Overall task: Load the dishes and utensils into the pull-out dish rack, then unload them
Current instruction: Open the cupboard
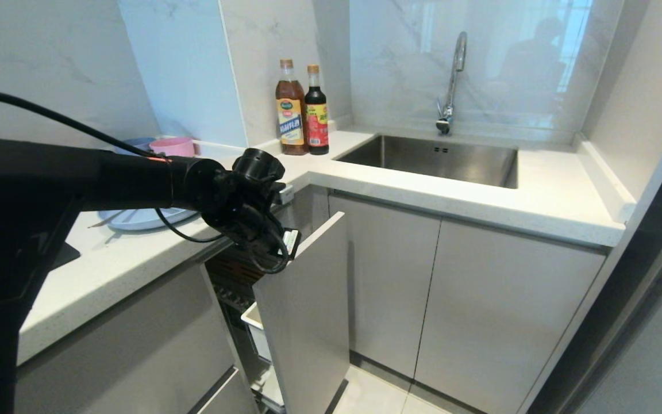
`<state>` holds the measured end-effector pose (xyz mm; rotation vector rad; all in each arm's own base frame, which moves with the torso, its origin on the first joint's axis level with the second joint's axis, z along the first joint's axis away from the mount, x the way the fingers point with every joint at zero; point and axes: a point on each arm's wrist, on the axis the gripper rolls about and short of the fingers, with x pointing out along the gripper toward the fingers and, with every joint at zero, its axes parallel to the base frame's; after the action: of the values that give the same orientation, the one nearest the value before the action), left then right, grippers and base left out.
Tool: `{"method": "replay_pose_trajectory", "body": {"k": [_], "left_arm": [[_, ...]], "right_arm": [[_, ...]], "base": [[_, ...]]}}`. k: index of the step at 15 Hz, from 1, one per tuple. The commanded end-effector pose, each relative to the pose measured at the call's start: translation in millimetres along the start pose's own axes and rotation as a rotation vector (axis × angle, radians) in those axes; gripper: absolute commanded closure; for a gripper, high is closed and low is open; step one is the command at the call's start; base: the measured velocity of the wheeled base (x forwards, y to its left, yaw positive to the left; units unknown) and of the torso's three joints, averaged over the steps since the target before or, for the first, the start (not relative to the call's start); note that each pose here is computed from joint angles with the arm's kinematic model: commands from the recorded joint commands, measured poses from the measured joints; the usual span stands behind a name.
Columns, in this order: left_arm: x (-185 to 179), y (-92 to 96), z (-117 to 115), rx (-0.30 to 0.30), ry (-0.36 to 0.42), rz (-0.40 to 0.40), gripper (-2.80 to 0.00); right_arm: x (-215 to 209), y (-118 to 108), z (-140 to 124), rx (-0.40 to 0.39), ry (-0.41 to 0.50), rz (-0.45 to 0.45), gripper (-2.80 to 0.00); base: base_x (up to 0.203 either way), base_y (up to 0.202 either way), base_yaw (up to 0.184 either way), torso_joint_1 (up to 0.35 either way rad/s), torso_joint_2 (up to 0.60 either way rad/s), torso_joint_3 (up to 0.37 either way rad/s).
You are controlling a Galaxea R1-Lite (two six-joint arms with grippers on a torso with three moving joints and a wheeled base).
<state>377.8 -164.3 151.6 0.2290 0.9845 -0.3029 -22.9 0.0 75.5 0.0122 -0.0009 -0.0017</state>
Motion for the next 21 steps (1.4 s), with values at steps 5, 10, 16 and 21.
{"method": "replay_pose_trajectory", "body": {"k": [5, 10, 16, 21], "left_arm": [[9.2, -23.2, -2.6, 0.036, 0.024, -0.022, 0.00], [22.2, -39.8, -5.7, 0.056, 0.048, -0.039, 0.00], [26.5, -63.0, -4.7, 0.097, 0.042, -0.066, 0.00], [30.9, -84.3, -7.2, 0.118, 0.047, -0.089, 0.00]], "right_arm": [[0.2, 0.0, -0.4, 0.000, 0.002, 0.000, 0.00], [0.2, 0.0, -0.4, 0.000, 0.002, 0.000, 0.00], [0.2, 0.0, -0.4, 0.000, 0.002, 0.000, 0.00], [0.2, 0.0, -0.3, 0.000, 0.002, 0.000, 0.00]], "base": [[0.000, 0.000, 0.000, 0.000, 0.00, 0.000], [0.000, 0.000, 0.000, 0.000, 0.00, 0.000], [0.000, 0.000, 0.000, 0.000, 0.00, 0.000], [0.000, 0.000, 0.000, 0.000, 0.00, 0.000]]}}
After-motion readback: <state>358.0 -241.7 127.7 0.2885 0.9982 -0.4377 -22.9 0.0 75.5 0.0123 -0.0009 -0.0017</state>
